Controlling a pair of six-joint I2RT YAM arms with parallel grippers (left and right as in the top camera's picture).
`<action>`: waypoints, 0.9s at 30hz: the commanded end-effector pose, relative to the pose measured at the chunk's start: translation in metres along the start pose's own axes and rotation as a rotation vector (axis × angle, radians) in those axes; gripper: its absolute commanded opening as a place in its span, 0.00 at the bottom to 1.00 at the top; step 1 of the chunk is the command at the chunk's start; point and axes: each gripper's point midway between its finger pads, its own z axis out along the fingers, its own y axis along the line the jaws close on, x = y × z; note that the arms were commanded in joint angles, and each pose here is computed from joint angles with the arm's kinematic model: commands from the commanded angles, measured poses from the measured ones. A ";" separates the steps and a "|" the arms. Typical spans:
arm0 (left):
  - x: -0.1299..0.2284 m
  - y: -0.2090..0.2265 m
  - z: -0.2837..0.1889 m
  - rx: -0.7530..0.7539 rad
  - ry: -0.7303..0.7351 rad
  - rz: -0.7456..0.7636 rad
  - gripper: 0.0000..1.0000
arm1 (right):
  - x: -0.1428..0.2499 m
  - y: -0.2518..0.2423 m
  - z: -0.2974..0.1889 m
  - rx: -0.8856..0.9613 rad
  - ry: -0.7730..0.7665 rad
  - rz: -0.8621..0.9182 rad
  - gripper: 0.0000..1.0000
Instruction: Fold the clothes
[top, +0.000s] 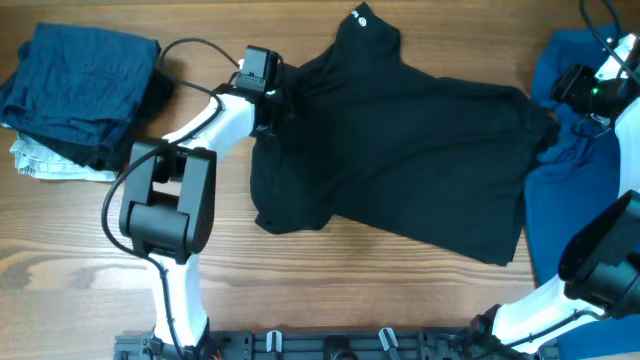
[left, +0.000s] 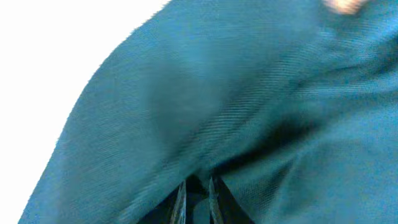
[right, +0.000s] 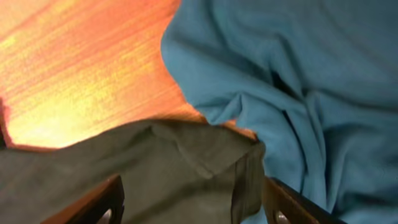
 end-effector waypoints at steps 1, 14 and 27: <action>-0.008 0.062 -0.006 -0.279 -0.051 -0.013 0.09 | 0.008 0.006 0.002 -0.027 0.036 -0.009 0.72; 0.014 0.163 -0.049 -0.465 0.108 -0.347 0.04 | 0.020 0.065 0.031 -0.183 0.039 -0.236 0.49; -0.041 0.084 -0.129 -0.167 -0.099 -0.315 0.29 | 0.099 0.160 0.088 -0.382 0.207 -0.500 0.13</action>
